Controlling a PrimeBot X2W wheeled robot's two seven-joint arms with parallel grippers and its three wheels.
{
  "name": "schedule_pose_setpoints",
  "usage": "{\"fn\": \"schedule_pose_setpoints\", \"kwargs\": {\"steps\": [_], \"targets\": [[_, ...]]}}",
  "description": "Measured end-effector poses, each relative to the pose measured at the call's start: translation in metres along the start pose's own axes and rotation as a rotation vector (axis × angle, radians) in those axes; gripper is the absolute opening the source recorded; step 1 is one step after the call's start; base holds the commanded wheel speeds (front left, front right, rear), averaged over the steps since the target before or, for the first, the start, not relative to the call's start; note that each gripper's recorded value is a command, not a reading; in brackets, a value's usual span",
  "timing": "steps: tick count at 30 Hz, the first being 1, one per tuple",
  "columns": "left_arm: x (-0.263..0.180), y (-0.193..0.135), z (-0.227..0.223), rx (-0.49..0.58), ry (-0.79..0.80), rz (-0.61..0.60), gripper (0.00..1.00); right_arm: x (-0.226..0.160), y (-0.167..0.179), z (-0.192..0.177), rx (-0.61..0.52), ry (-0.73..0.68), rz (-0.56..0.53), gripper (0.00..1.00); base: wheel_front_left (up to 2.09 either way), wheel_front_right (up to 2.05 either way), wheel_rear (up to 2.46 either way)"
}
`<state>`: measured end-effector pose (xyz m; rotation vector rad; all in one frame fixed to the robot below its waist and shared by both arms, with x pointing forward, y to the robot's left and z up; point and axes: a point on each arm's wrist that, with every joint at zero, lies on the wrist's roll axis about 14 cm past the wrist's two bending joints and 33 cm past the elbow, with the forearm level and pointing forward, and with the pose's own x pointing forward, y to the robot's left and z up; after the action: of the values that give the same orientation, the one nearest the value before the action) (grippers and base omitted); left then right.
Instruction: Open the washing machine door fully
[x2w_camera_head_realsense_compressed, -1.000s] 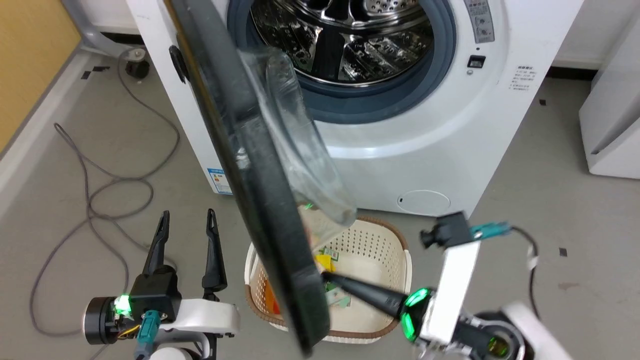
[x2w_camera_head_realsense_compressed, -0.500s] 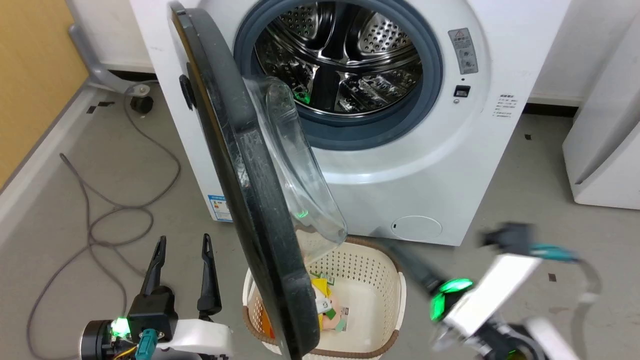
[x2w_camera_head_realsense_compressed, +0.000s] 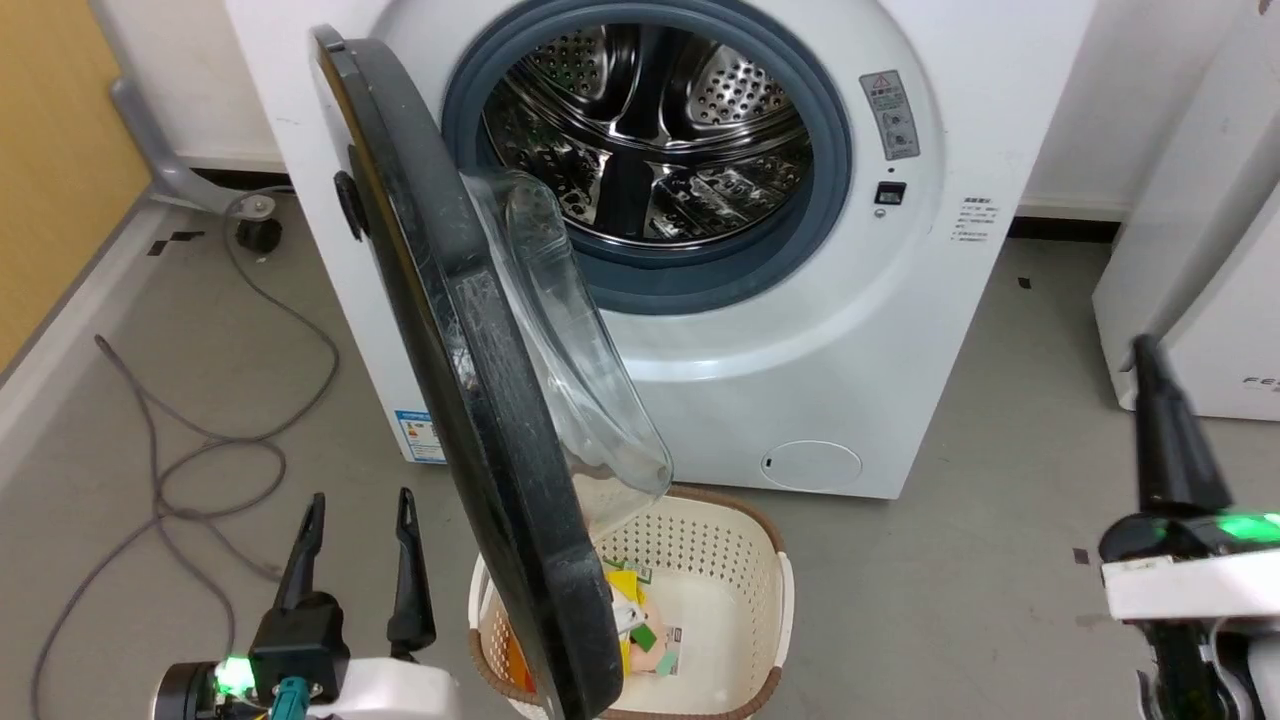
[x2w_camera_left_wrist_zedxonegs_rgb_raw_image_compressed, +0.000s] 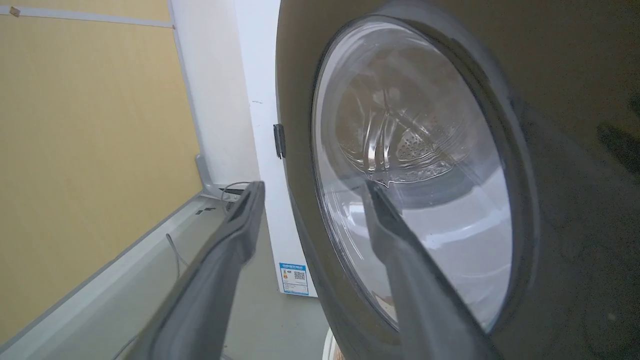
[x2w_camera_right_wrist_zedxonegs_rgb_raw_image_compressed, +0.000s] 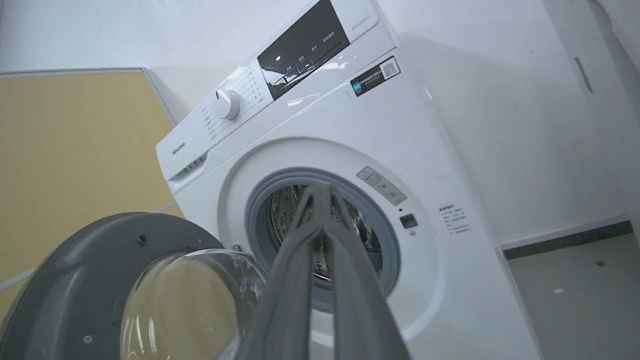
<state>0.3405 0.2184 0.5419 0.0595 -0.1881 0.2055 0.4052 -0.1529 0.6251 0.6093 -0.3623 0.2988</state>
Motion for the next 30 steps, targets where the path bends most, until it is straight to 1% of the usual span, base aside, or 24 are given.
{"fn": "schedule_pose_setpoints", "kwargs": {"steps": [3, 6, 8, 11, 18, 19, 20, 21, 22, 30], "targets": [[0.000, 0.000, -0.001, 0.000, 0.002, 0.000, 1.00, -0.007, -0.002, 0.011, -0.205, -0.032, -0.003, 0.00, 0.00, 0.00, 0.00], [0.000, 0.001, 0.000, 0.001, -0.001, 0.002, 1.00, -0.015, 0.002, 0.011, -0.360, -0.031, 0.003, 0.00, 0.00, 0.00, 0.00], [0.000, 0.001, 0.001, 0.001, -0.003, 0.003, 1.00, -0.021, 0.002, 0.007, -0.383, -0.027, -0.020, 0.00, 0.00, 0.00, 0.00], [-0.001, 0.002, 0.002, 0.001, -0.006, 0.005, 1.00, -0.033, -0.004, -0.007, -0.438, 0.025, -0.042, 0.00, 0.00, 0.00, 0.00], [-0.002, 0.003, 0.002, 0.000, -0.007, 0.007, 1.00, -0.067, -0.032, -0.045, -0.550, 0.197, -0.106, 0.00, 0.00, 0.00, 0.00], [-0.002, 0.003, 0.002, 0.001, -0.006, 0.007, 1.00, -0.070, -0.036, -0.048, -0.559, 0.213, -0.120, 0.07, 0.00, 0.00, 0.00], [-0.002, 0.003, 0.002, 0.000, -0.005, 0.007, 1.00, -0.074, -0.040, -0.049, -0.568, 0.225, -0.133, 0.36, 0.00, 0.00, 0.00], [-0.003, 0.003, 0.001, 0.000, -0.004, 0.007, 1.00, -0.077, -0.044, -0.053, -0.571, 0.241, -0.144, 0.60, 0.00, 0.00, 0.00], [-0.003, 0.003, 0.001, 0.001, -0.002, 0.007, 1.00, -0.080, -0.047, -0.056, -0.567, 0.252, -0.155, 1.00, 0.00, 0.00, 0.00], [-0.004, 0.006, 0.002, 0.002, -0.006, 0.014, 1.00, -0.086, -0.055, -0.059, -0.552, 0.270, -0.186, 1.00, 0.00, 0.00, 0.00]]}}
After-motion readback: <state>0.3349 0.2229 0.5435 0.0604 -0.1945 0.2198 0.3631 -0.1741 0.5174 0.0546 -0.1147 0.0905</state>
